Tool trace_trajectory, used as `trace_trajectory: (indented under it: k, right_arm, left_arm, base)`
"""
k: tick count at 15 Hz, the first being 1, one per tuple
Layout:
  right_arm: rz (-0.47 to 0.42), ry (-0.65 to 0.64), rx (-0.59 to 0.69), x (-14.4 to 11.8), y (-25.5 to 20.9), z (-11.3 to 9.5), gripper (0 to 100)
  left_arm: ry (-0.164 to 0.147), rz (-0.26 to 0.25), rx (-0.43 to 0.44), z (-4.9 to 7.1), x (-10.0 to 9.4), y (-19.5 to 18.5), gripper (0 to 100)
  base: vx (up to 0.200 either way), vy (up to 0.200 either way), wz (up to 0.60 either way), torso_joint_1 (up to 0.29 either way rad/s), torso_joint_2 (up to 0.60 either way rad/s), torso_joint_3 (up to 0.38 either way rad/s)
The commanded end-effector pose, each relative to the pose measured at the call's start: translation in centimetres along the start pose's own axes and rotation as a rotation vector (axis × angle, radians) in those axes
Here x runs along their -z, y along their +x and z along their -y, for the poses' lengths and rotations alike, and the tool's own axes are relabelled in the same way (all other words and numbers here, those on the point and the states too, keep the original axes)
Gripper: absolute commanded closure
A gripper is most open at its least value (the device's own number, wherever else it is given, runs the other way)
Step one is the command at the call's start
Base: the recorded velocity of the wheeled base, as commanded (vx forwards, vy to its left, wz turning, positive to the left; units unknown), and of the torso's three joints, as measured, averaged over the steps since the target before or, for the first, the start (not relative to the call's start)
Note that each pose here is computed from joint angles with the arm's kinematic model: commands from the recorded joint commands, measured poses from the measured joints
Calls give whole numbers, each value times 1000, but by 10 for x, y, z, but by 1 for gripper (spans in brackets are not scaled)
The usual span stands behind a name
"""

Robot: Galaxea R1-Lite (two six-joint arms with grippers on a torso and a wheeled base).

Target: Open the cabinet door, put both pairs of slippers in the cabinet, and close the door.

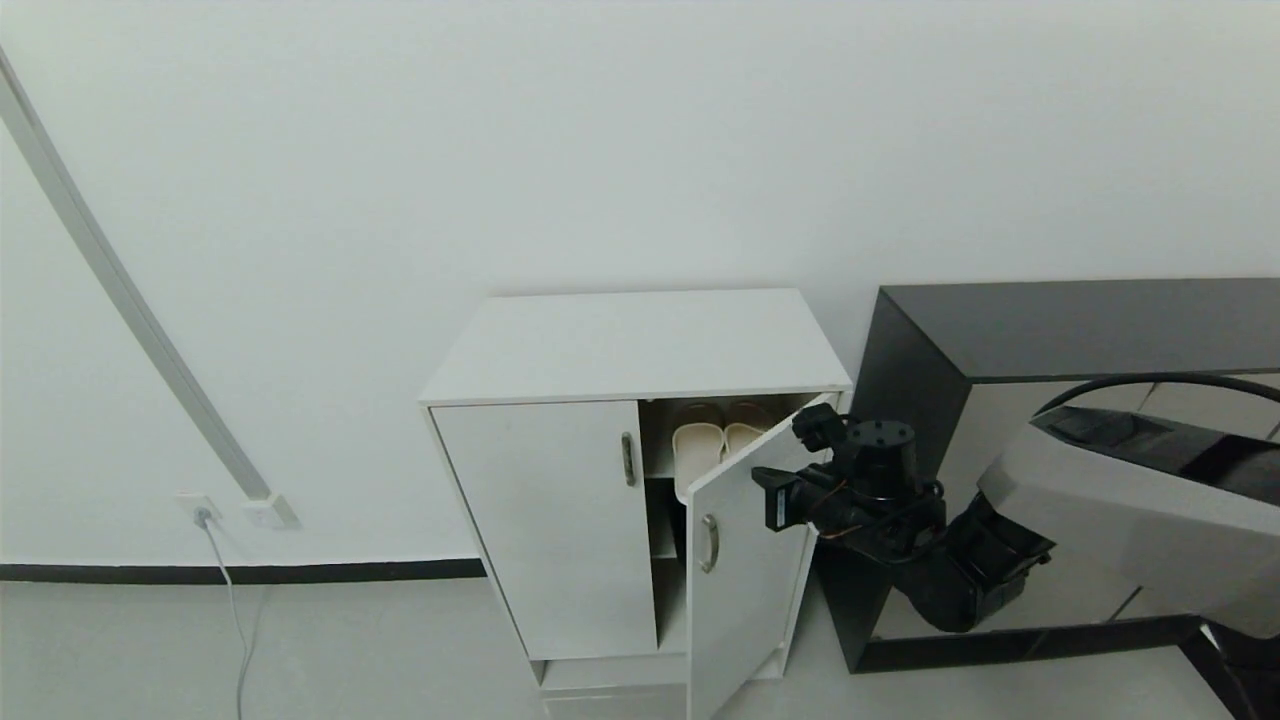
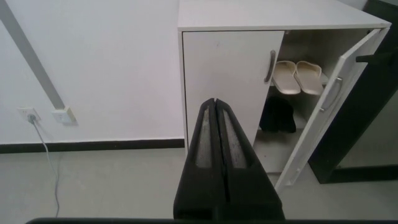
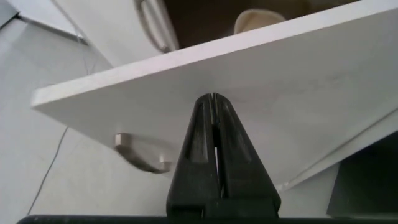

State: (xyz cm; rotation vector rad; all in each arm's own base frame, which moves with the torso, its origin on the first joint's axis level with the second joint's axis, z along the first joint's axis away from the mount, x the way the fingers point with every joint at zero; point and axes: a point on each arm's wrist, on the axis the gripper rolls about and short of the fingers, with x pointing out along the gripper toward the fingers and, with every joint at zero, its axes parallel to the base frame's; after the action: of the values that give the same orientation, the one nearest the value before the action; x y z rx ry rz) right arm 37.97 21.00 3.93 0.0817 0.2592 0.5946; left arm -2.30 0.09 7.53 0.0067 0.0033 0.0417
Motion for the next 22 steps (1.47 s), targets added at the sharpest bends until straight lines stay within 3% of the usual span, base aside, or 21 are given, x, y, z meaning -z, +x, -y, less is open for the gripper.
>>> trace_trajectory:
  k: [1,8,13,22]
  right_arm:
    - [4,2,28,14,22,7,100]
    - [51,-15,71,4,58,16,100]
    - [60,-15,107,-3,71,33,100]
    - [63,-14,122,-12,84,40,100]
  left_arm:
    - [1,-1,-1,0,0,0,100]
    - [1,-1,-4,0,0,0,100]
    - [1,-1,-4,0,0,0,100]
    - [0,-1,-4,0,0,0,100]
  base:
    - [0,0,0,0,0,0]
    - [0,0,0,0,0,0]
    - [0,0,0,0,0,0]
    - [0,0,0,0,0,0]
